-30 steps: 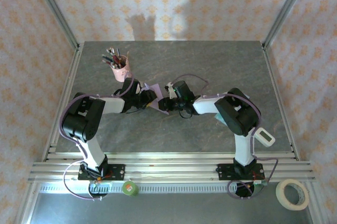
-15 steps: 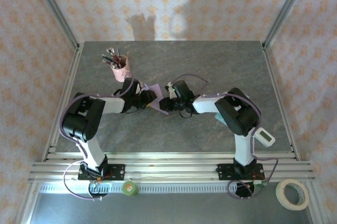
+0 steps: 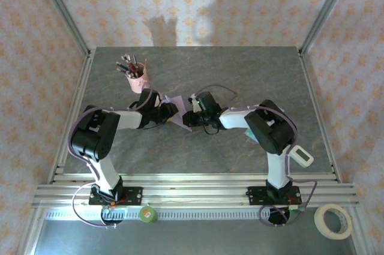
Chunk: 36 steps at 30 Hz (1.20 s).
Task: Fold a paper plane with a square sheet of paper (pick it up from the middle)
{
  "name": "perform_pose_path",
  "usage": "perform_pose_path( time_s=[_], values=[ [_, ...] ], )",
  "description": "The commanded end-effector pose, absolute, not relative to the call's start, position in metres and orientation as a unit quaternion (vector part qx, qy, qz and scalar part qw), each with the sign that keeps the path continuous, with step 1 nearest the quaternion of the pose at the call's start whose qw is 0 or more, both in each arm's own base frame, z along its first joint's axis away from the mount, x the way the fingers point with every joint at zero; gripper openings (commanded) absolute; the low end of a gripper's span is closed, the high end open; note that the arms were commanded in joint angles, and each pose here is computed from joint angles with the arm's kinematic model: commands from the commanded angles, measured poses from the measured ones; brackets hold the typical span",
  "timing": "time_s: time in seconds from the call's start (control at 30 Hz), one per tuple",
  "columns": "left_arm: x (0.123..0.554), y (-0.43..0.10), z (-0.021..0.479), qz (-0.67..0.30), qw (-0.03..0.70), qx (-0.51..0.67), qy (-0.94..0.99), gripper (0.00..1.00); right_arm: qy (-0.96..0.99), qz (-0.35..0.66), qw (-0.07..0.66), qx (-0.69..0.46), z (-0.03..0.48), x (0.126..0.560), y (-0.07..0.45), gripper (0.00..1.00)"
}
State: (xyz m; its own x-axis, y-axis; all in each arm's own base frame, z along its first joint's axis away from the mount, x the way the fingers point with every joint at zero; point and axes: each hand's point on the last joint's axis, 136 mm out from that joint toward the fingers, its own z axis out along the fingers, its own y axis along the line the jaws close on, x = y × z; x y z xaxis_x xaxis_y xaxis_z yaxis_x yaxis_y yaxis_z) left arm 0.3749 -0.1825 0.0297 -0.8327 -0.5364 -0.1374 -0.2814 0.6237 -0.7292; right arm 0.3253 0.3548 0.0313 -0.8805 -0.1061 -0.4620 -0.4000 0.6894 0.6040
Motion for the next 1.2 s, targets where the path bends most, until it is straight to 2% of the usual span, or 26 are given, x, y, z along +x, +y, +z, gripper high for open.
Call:
perform_pose_path(
  time_s=[0.0,0.23,0.47,0.83,1.17],
  values=[
    [0.36,-0.174,0.001,-0.328,0.152,-0.247,0.899,0.42,0.898,0.373,0.19,-0.137,0.029,0.325,0.359,0.1],
    [0.373,-0.176,0.036,-0.351,0.192,-0.239,0.885,0.42,0.905,0.372,0.164,-0.126,0.017,0.321,0.358,0.09],
    [0.384,-0.175,0.071,-0.367,0.241,-0.228,0.869,0.4,0.896,0.408,0.139,-0.106,0.026,0.323,0.361,0.08],
    [0.385,-0.198,0.083,-0.446,0.239,-0.193,0.841,0.19,0.862,0.492,0.098,-0.073,0.035,0.32,0.357,0.07],
    [0.387,-0.211,0.076,-0.479,0.217,-0.18,0.831,0.12,0.848,0.522,0.075,-0.054,0.028,0.318,0.345,0.07]
  ],
)
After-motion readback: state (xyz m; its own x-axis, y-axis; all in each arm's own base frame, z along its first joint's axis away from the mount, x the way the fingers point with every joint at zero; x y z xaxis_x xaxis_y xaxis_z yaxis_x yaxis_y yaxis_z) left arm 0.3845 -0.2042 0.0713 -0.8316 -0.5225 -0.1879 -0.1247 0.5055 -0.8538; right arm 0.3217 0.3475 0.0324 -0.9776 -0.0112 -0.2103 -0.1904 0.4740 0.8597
